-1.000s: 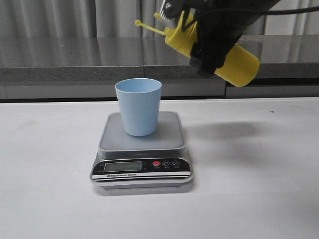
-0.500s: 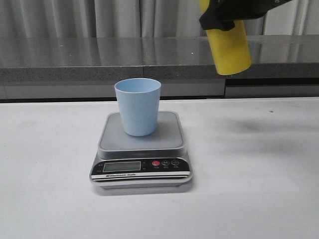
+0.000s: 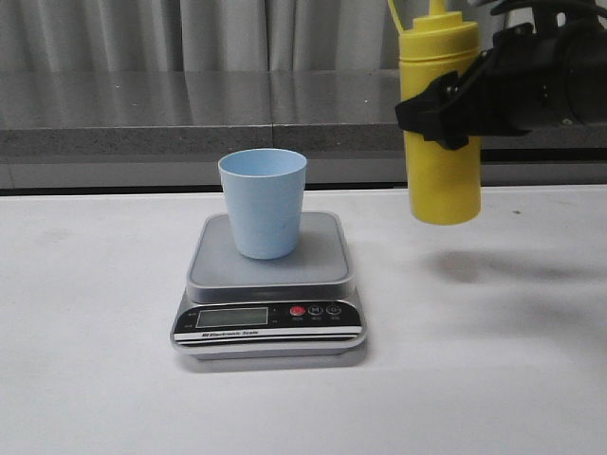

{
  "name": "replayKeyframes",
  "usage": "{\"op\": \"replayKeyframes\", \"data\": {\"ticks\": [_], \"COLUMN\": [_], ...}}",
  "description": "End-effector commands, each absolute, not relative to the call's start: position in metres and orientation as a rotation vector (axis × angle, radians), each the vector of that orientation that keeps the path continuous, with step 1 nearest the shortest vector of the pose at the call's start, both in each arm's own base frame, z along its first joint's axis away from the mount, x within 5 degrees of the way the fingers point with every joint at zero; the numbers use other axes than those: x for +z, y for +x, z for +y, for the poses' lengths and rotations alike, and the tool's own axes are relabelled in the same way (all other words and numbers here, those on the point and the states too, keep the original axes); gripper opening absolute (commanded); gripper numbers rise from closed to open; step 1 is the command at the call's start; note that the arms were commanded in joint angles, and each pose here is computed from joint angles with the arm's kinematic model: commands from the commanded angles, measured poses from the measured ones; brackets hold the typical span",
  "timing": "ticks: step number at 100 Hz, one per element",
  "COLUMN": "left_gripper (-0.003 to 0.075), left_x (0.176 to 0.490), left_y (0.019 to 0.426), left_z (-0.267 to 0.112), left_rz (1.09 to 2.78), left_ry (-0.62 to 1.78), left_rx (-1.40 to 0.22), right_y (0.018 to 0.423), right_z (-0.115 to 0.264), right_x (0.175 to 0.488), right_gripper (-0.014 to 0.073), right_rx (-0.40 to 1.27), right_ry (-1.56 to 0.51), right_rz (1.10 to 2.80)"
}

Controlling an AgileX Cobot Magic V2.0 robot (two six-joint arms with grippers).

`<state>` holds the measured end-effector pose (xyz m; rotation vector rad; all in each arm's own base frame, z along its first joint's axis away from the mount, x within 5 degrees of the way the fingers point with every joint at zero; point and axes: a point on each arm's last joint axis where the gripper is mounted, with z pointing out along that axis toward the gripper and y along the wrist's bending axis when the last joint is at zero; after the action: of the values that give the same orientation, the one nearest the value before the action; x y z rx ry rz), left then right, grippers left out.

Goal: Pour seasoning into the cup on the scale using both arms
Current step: 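Turn the bottle upright and lower it onto the table with the right gripper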

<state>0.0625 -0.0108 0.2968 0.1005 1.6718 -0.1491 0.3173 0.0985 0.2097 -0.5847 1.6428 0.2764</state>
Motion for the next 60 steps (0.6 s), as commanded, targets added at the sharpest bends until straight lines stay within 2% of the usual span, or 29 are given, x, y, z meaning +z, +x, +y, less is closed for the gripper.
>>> {"op": "replayKeyframes", "data": {"ticks": [1, 17, 60], "left_gripper": [-0.0018, -0.0018, -0.0018], "left_x": [0.311, 0.311, 0.311], "left_y": [0.063, 0.063, 0.063], "left_z": [-0.01, -0.01, -0.01], "left_rz": [1.578, 1.578, 1.578], "left_ry": [0.084, 0.084, 0.084], "left_rx": [-0.154, -0.154, -0.154], "right_y": [0.312, 0.311, 0.317], "right_z": [0.095, 0.095, 0.099], "right_x": [0.232, 0.22, 0.2], "right_gripper": [0.0265, 0.0265, 0.0265], "right_rx": [0.268, 0.274, 0.325], "right_ry": [-0.546, -0.55, -0.541], "right_rz": [1.487, 1.526, 1.502]}}
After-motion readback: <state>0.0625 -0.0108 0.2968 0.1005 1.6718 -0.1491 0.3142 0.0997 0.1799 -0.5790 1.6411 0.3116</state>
